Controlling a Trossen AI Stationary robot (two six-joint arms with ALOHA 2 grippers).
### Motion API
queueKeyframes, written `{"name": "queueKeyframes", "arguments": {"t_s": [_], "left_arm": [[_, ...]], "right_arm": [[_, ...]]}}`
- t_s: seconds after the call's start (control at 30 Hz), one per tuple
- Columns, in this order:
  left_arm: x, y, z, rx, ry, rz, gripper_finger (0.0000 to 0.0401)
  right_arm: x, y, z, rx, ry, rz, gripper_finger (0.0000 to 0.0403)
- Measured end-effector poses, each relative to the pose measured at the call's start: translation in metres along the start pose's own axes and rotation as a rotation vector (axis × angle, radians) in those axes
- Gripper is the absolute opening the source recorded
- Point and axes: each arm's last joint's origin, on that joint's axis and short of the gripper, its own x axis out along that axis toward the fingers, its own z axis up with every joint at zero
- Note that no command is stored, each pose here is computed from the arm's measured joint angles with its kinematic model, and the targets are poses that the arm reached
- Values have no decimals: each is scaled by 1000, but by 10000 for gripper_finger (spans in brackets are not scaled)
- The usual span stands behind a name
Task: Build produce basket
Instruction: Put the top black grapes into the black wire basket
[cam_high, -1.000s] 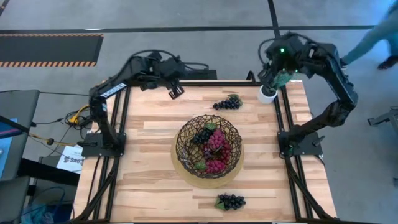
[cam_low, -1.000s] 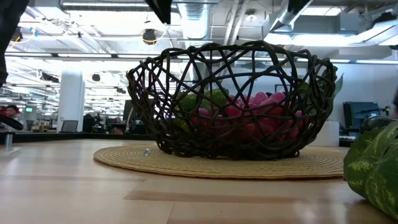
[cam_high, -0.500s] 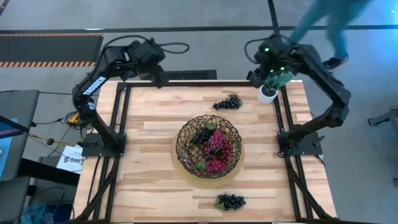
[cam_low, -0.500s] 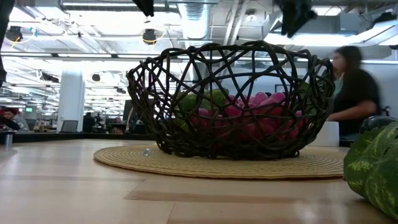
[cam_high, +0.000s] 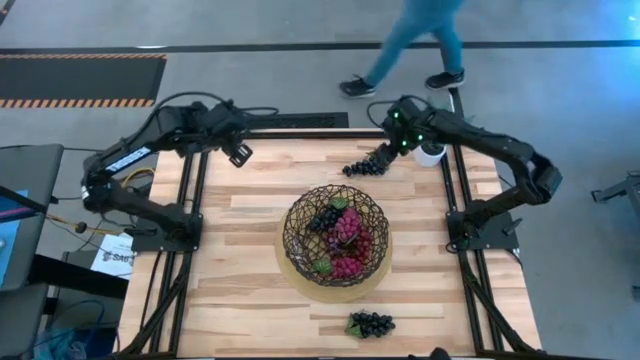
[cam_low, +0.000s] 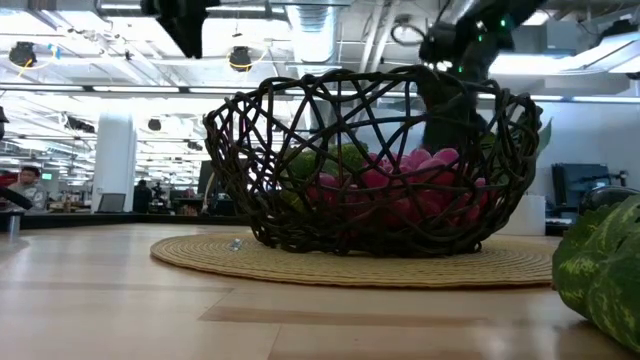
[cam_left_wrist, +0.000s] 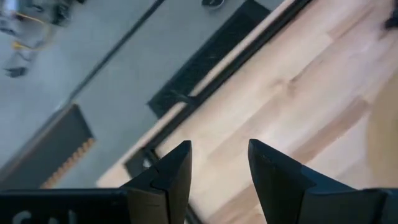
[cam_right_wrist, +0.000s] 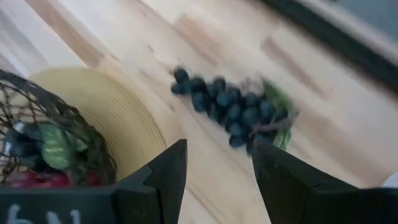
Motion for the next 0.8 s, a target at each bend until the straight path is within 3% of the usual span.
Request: {"name": "queueKeyframes", "arguments": {"t_s": [0.2, 0.57, 0.8], "left_arm": [[-1, 2, -7, -70, -45, -34, 146], [-1, 0, -1, -92, -101, -51, 146], [-1, 0, 1, -92, -117, -54, 146]], "right_arm": [[15, -4, -9, 68, -10, 2, 199], [16, -7, -5, 241, -76, -62, 203], [30, -7, -6, 244, -27, -74, 211]]}}
